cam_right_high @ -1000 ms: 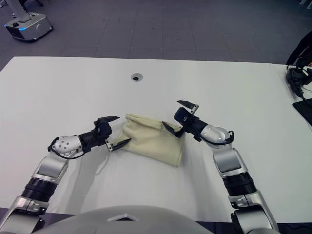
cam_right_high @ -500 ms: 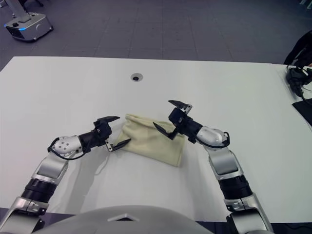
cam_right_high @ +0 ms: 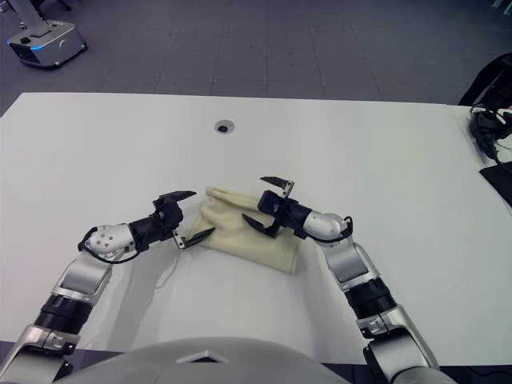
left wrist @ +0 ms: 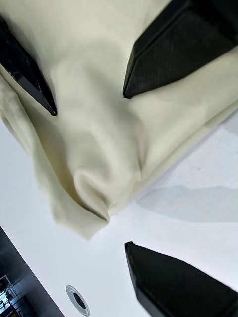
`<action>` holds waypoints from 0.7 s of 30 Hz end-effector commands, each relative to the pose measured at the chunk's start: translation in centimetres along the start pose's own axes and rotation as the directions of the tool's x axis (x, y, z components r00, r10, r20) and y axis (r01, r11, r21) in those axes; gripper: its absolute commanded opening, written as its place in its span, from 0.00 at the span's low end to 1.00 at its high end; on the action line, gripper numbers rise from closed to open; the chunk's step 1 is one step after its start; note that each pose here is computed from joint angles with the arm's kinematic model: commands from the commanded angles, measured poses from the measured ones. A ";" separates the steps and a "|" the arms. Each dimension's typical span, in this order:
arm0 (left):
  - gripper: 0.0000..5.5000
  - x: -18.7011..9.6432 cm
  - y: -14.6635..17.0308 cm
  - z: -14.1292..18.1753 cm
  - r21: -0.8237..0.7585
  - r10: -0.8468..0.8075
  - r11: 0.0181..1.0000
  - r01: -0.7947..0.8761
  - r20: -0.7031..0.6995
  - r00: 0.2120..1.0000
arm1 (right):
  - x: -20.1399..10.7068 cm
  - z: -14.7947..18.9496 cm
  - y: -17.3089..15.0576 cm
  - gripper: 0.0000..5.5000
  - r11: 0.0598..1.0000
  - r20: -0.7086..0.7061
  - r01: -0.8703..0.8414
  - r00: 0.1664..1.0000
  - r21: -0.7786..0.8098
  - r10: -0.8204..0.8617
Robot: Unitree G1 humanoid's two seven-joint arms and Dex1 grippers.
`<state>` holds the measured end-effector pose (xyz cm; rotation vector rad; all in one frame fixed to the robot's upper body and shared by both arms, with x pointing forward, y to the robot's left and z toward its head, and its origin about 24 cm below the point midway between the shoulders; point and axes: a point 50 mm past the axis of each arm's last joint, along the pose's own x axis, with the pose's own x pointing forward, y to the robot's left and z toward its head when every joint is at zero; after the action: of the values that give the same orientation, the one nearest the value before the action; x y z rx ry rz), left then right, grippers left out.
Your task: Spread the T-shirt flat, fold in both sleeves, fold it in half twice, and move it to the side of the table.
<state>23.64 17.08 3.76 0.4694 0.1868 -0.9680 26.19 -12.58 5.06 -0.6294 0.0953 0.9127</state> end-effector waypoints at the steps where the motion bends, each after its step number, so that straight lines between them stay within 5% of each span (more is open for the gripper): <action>1: 0.98 -0.3 -1.0 -1.4 -0.030 -0.031 0.999 0.029 -0.077 0.997 | 0.2 -0.2 -0.6 0.98 1.000 -0.012 0.025 1.000 -0.006 -0.025; 21: 0.98 -0.4 -1.4 -1.9 -0.031 -0.047 0.999 0.044 -0.098 0.994 | -0.2 -1.2 -3.2 0.98 0.987 -0.037 0.158 0.987 0.004 -0.158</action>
<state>23.44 16.98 3.64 0.4687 0.1852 -0.9697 27.97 -14.31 5.46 -0.6072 0.0804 0.7885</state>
